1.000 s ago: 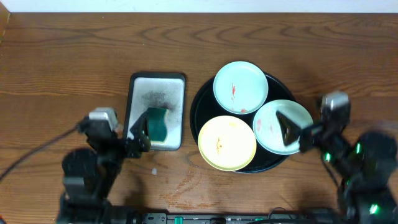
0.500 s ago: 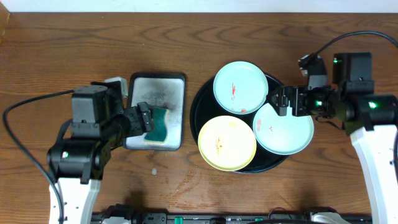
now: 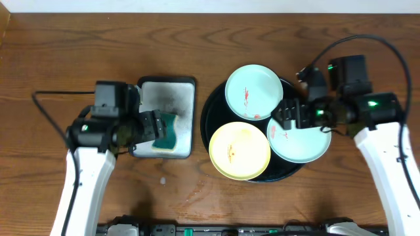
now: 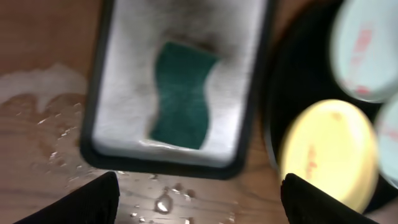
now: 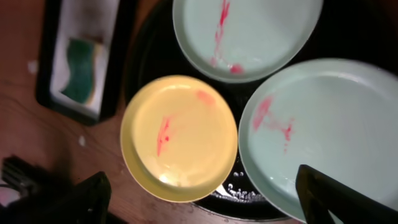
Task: Clean dirty plates on tray and stack at the side
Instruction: 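Grasp the green sponge with left gripper, yellow plate rim with right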
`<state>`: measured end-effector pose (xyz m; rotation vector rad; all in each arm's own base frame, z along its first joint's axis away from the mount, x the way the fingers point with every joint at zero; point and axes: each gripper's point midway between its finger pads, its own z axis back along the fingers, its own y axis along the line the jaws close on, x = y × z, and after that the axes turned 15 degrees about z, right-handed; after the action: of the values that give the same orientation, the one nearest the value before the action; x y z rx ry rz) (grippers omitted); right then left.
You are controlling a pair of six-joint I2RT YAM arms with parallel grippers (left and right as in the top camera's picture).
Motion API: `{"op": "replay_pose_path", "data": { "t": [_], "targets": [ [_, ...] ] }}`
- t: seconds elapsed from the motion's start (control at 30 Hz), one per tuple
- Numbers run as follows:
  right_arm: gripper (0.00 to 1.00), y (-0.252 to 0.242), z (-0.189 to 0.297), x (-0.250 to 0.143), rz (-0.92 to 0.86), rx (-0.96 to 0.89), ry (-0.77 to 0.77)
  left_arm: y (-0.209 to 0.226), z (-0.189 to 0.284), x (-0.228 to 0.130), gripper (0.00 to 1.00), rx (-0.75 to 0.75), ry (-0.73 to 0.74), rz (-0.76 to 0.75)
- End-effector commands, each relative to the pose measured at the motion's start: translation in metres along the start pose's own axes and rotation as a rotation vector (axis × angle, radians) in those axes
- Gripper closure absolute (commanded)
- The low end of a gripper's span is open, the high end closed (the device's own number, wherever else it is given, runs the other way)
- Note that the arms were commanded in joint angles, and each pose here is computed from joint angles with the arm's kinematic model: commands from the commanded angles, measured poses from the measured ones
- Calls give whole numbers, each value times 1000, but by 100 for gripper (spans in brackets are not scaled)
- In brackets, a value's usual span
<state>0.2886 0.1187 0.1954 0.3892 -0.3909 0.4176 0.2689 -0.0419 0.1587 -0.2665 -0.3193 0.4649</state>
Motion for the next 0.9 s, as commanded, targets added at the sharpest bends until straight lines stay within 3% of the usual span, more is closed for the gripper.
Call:
{"op": "replay_pose_path", "data": {
  "t": [0.0,0.13,0.37,0.57,0.67,0.73,0.87],
  "targets": [
    [12,-1,-33,-28,-57,-20,115,18,-22,8,20,108,5,38],
    [23,-2,-57,-43,-102,-11,140,18,-53,10,27,145,65,30],
    [18,-5,-62,-45,-112,-12,134,22,-115,-6,35,229,211,-66],
    [19,-3,-61,-49,-100,-9,152,33,-154,-8,52,277,253,-63],
    [20,-3,-61,-52,-73,-5,164,35,-163,-9,70,281,263,-62],
    [20,-2,-61,-55,-67,-3,173,34,-162,-9,90,279,263,-63],
    [20,-2,-63,-61,-75,-1,193,29,-148,-6,92,280,266,-62]
  ]
}}
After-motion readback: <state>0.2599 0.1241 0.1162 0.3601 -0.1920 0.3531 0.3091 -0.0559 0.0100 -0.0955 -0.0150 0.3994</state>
